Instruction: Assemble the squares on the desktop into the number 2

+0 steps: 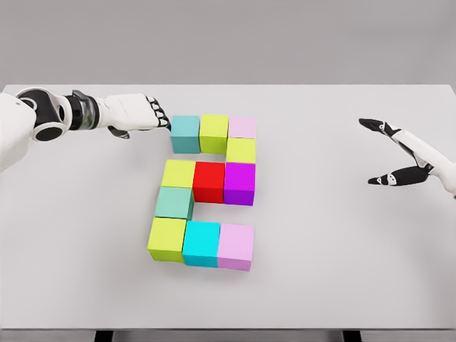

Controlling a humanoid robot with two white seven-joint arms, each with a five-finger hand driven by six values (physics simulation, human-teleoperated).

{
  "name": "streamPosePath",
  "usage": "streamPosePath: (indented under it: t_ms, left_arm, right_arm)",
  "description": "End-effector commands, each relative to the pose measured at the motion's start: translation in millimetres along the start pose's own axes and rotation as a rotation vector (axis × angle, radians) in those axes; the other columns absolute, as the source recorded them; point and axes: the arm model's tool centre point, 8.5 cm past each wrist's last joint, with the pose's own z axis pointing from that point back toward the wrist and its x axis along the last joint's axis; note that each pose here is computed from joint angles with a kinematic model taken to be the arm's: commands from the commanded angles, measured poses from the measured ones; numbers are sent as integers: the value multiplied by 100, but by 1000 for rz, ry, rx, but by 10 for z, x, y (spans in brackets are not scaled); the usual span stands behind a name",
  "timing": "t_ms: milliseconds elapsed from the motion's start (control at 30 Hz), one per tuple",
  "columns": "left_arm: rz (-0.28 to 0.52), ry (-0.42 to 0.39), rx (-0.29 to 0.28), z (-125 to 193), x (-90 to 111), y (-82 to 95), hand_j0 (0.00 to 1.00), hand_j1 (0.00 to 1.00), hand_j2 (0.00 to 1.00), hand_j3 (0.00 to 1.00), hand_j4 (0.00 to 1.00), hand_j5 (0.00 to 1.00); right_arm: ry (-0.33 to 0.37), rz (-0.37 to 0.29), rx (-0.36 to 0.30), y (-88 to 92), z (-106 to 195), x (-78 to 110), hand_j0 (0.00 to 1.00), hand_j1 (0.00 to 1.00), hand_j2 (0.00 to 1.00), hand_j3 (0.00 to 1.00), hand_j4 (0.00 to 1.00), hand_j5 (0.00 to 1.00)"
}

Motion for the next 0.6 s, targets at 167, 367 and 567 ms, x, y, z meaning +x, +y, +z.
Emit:
streamPosePath:
  t_ms: [167, 367, 567]
  left_arm:
    - [26, 40, -14, 143, -139, -112, 98, 98, 98, 98, 98, 98]
    - [156, 174, 12, 1035, -577, -436, 100, 100, 100, 100, 100, 100]
    - [265, 274, -22, 1680, -747, -843, 100, 100, 100, 100, 100, 100]
  right_arm:
    - [-3, -5, -5, -11, 1, 7, 100, 100, 100, 100, 100, 100]
    - [-3, -5, -5, -11, 1, 7, 100, 100, 100, 100, 100, 100]
    - [-3, -5, -5, -11, 1, 7, 100, 100, 100, 100, 100, 100]
